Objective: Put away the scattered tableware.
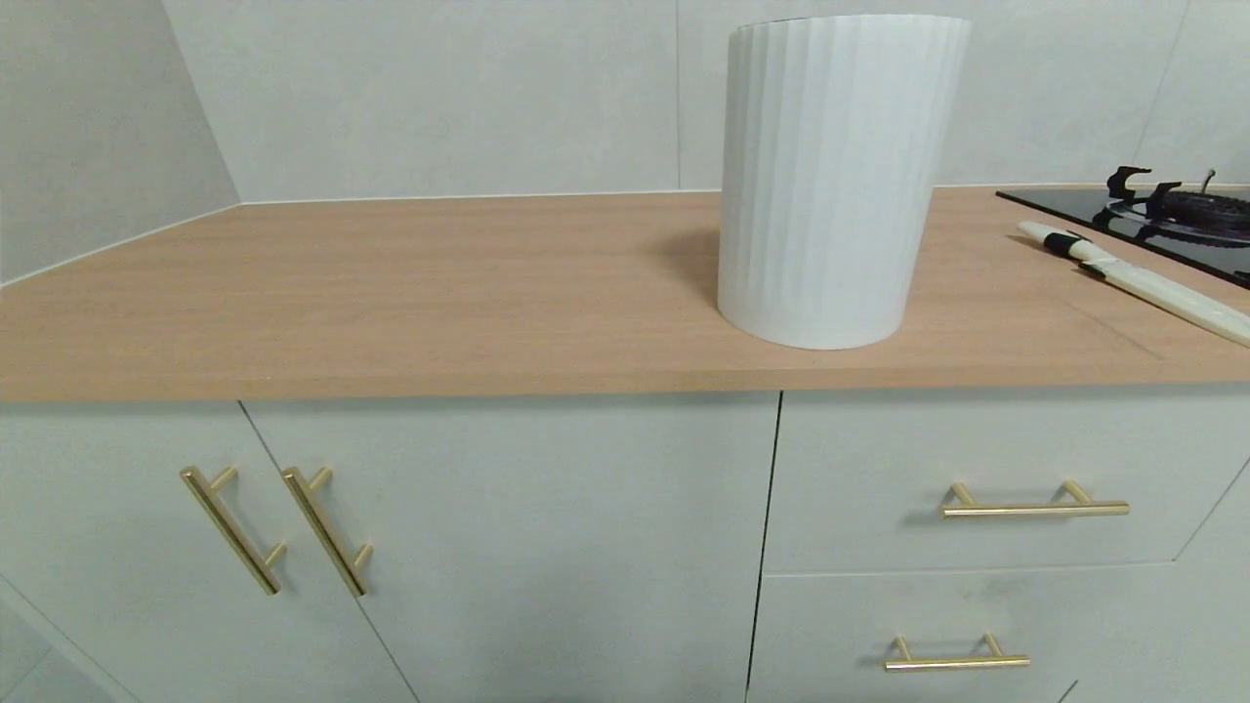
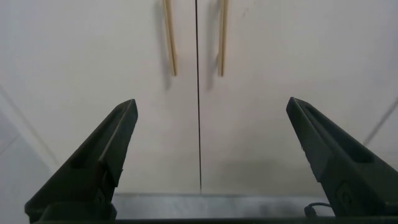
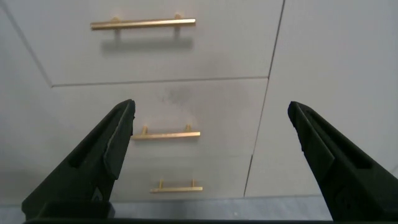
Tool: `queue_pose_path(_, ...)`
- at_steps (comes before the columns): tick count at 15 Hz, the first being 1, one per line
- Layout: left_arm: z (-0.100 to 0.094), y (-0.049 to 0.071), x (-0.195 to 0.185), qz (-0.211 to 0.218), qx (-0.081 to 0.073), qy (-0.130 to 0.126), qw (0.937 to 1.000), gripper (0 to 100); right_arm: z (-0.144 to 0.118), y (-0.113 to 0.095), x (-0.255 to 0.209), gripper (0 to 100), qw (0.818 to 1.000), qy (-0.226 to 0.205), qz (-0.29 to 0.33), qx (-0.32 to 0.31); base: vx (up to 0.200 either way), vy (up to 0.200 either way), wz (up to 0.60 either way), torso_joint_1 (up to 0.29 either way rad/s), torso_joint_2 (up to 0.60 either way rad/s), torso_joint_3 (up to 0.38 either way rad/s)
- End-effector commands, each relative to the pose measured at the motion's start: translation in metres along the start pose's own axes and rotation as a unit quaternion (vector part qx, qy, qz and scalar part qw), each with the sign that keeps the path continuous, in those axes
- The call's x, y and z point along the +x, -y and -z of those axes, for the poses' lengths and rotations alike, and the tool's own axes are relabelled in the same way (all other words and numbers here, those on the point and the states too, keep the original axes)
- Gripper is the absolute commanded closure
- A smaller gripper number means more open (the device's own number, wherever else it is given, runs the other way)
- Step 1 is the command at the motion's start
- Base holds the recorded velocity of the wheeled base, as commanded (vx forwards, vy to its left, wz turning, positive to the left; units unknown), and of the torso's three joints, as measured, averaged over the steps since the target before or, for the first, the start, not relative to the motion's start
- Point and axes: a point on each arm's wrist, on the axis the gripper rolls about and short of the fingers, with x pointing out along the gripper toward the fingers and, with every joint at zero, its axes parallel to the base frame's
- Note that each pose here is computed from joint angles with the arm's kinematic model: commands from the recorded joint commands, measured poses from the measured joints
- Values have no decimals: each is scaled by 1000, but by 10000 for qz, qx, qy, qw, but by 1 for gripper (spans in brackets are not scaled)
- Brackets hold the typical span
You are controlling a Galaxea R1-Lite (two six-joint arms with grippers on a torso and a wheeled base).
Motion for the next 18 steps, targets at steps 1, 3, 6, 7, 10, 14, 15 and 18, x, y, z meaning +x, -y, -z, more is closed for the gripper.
queue_pose_path(1, 0, 0, 0, -3, -3, -1, 10000, 0, 0, 0, 0, 0, 10000, -6, -1, -1, 0, 0, 0, 0, 0, 0)
queue_pose_path(3, 0, 0, 0, -3, 4, -9, 10000, 0, 0, 0, 0, 0, 10000, -6, -1, -1, 0, 0, 0, 0, 0, 0)
queue_pose_path(6, 0, 0, 0, -3, 4, -9, 10000, 0, 0, 0, 0, 0, 10000, -6, -1, -1, 0, 0, 0, 0, 0, 0)
queue_pose_path(7, 0, 0, 0, 5, 4, -9, 10000, 0, 0, 0, 0, 0, 10000, -6, -1, -1, 0, -200, 0, 7, -2, -2)
queue_pose_path(10, 0, 0, 0, -3, 4, -9, 10000, 0, 0, 0, 0, 0, 10000, -6, -1, -1, 0, -200, 0, 1, -1, 2)
queue_pose_path(14, 0, 0, 0, -3, -3, -9, 10000, 0, 0, 0, 0, 0, 10000, -6, -1, -1, 0, -100, 0, 2, 1, 4)
queue_pose_path(15, 0, 0, 0, -3, -3, -1, 10000, 0, 0, 0, 0, 0, 10000, -6, -1, -1, 0, 0, 0, 0, 0, 0)
queue_pose_path(18, 0, 0, 0, -3, -3, -1, 10000, 0, 0, 0, 0, 0, 10000, -6, -1, -1, 0, 0, 0, 0, 0, 0)
